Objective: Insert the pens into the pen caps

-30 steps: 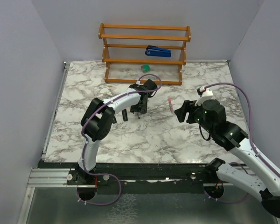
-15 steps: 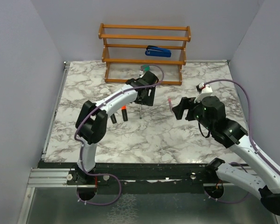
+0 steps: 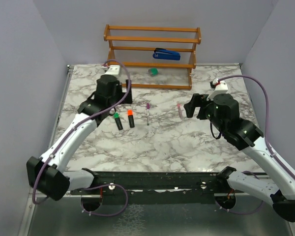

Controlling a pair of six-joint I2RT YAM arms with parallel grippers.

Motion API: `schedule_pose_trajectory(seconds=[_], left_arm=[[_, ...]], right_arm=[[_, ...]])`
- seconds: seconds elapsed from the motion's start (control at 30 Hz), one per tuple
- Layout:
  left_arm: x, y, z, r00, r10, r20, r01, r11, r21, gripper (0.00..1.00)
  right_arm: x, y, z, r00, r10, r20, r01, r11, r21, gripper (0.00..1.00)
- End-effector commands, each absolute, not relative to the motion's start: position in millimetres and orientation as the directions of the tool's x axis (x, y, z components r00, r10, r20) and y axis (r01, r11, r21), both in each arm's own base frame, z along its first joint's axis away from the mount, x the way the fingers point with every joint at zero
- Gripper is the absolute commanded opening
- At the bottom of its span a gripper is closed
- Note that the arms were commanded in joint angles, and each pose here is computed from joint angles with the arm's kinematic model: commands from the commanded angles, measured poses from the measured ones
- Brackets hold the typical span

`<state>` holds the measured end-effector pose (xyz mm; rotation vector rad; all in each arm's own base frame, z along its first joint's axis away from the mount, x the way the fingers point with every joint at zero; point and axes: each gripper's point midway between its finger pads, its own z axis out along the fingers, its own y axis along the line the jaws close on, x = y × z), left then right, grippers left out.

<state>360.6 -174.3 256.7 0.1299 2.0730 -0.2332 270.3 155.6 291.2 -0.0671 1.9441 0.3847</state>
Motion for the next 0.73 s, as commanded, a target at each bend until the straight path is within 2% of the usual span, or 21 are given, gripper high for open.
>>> schedule_pose_trajectory(seconds=[0.0,0.27,0.7], left_arm=[[351.5,-124.4,287.2,-0.338,-0.063,-0.939,0.2,0.97,-0.138,0.99],[322.6,-93.4,292.9,-0.281,-0.04,-0.959,0.179,0.979,-0.094,0.99],[317.8,-93.2,285.5,-0.292,-0.049,-0.955,0.184,0.977,-0.107,0.99]], right_arm=[[277.1,134.8,285.6,-0.389,0.106,-0.915,-0.119,0.979,0.164,0.9],[287.9,138.1,283.3,-0.38,0.101,-0.919,-0.104,0.983,0.151,0.9],[289.9,134.7,285.6,-0.38,0.122,-0.917,-0.068,0.985,0.159,0.92]])
